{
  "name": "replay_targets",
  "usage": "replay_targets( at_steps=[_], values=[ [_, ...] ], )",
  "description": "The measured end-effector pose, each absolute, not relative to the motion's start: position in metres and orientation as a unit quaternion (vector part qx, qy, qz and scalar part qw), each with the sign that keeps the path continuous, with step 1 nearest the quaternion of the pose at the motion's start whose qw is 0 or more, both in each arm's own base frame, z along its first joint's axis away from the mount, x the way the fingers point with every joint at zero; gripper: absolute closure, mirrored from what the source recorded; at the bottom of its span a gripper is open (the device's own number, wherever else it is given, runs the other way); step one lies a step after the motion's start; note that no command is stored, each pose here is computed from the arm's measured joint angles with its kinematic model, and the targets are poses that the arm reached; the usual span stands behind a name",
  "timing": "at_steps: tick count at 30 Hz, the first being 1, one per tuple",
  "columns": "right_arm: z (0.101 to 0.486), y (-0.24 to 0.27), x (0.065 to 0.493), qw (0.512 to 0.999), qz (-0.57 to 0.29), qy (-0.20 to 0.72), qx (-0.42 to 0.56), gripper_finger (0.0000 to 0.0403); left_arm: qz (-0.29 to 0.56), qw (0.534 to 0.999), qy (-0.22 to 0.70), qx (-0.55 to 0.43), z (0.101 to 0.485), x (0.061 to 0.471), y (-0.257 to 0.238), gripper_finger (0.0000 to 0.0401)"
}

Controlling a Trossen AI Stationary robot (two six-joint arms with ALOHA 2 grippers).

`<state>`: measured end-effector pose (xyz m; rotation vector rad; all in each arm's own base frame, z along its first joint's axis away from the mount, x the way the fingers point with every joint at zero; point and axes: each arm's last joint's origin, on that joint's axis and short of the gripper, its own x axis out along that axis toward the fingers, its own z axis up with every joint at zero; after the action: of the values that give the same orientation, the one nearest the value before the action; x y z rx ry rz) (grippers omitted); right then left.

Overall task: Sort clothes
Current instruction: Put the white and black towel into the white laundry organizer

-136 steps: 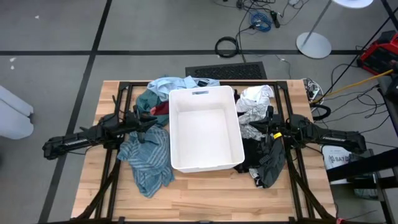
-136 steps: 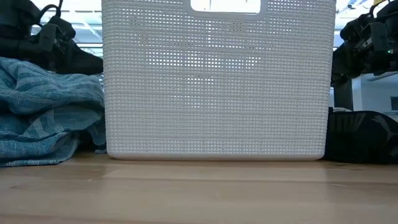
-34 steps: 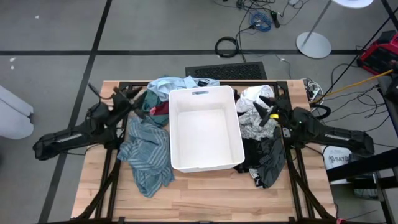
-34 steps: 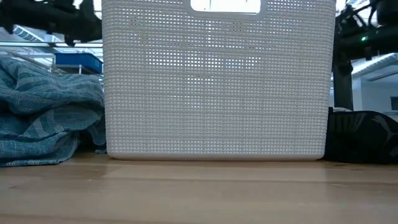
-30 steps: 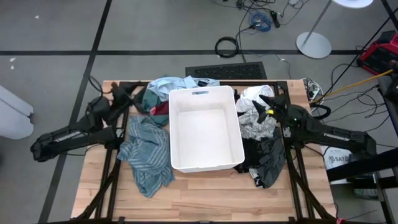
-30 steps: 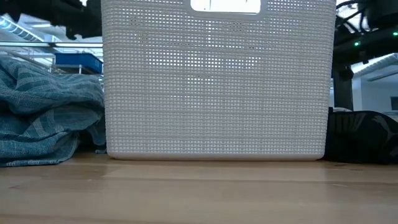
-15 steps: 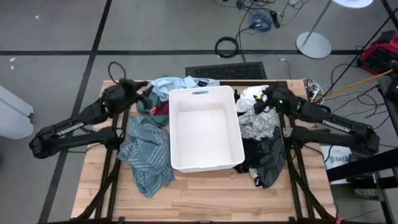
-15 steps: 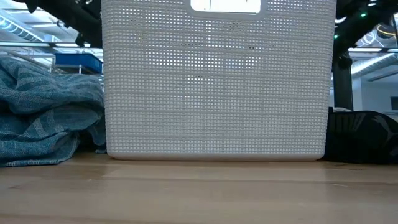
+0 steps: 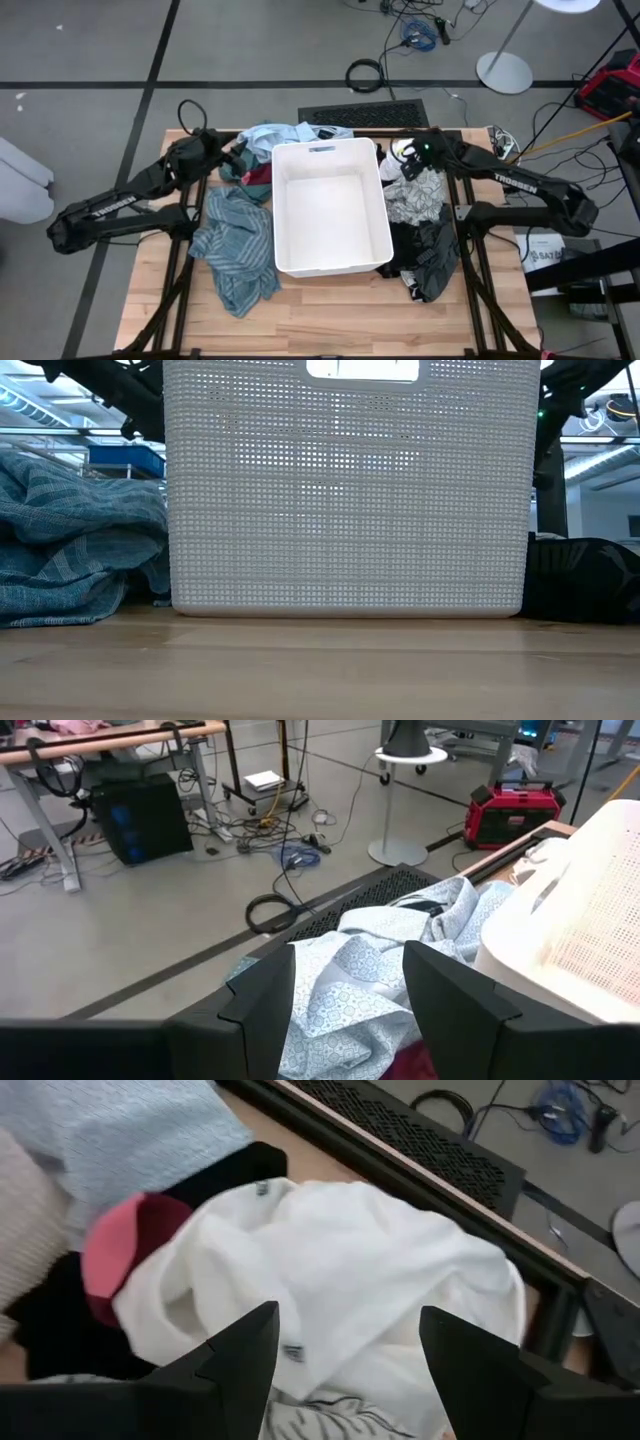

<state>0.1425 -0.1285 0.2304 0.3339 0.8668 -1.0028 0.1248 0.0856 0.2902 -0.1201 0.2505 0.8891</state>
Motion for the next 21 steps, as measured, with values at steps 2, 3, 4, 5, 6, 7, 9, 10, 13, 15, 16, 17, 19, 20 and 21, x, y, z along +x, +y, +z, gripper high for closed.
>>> replay_targets(
  at_steps=[2,3,4,5,6,7,9,10,13,15,16,17,19,20,21],
  values=[
    [0.228,-0.13,0.141,0.776,-0.452,0.409,0.162,0.0172,0.429,0.893,0.121,-0.058,0.29,0.125,0.086,0.0203],
    [0.228,-0.131,0.141,0.779,-0.443,0.411,0.168,0.0172,0.429,0.893,0.121,-0.058,0.29,0.125,0.086,0.0203],
    [0.227,-0.132,0.142,0.782,-0.435,0.412,0.173,0.0172,0.429,0.893,0.121,-0.058,0.29,0.125,0.086,0.0203],
    [0.226,-0.133,0.142,0.782,-0.43,0.414,0.177,0.0172,0.429,0.893,0.121,-0.058,0.29,0.125,0.086,0.0203],
    [0.225,-0.133,0.142,0.78,-0.43,0.418,0.178,0.0172,0.429,0.893,0.121,-0.058,0.29,0.125,0.086,0.0203],
    [0.223,-0.132,0.142,0.776,-0.43,0.425,0.181,0.0172,0.429,0.893,0.121,-0.058,0.29,0.125,0.086,0.0203],
    [0.221,-0.13,0.139,0.766,-0.43,0.439,0.19,0.0172,0.429,0.893,0.121,-0.058,0.29,0.125,0.086,0.0203],
    [0.22,-0.13,0.138,0.761,-0.432,0.443,0.195,0.0172,0.429,0.893,0.122,-0.058,0.29,0.125,0.086,0.0203],
    [0.219,-0.126,0.134,0.745,-0.434,0.46,0.213,0.0172,0.429,0.893,0.123,-0.057,0.29,0.125,0.086,0.0203],
    [0.219,-0.124,0.133,0.742,-0.434,0.463,0.217,0.0172,0.429,0.893,0.123,-0.057,0.29,0.125,0.086,0.0203],
    [0.219,-0.123,0.133,0.745,-0.433,0.46,0.216,0.0172,0.429,0.893,0.122,-0.056,0.29,0.125,0.086,0.0203],
    [0.22,-0.122,0.134,0.748,-0.43,0.457,0.215,0.0172,0.429,0.893,0.122,-0.056,0.29,0.125,0.086,0.0203],
    [0.221,-0.12,0.136,0.756,-0.415,0.456,0.219,0.0172,0.429,0.893,0.122,-0.057,0.29,0.125,0.086,0.0203],
    [0.221,-0.118,0.137,0.76,-0.405,0.457,0.222,0.0172,0.429,0.893,0.122,-0.057,0.29,0.125,0.086,0.0203],
    [0.221,-0.116,0.138,0.765,-0.394,0.458,0.224,0.0172,0.429,0.893,0.122,-0.057,0.29,0.125,0.086,0.0203]
  ],
)
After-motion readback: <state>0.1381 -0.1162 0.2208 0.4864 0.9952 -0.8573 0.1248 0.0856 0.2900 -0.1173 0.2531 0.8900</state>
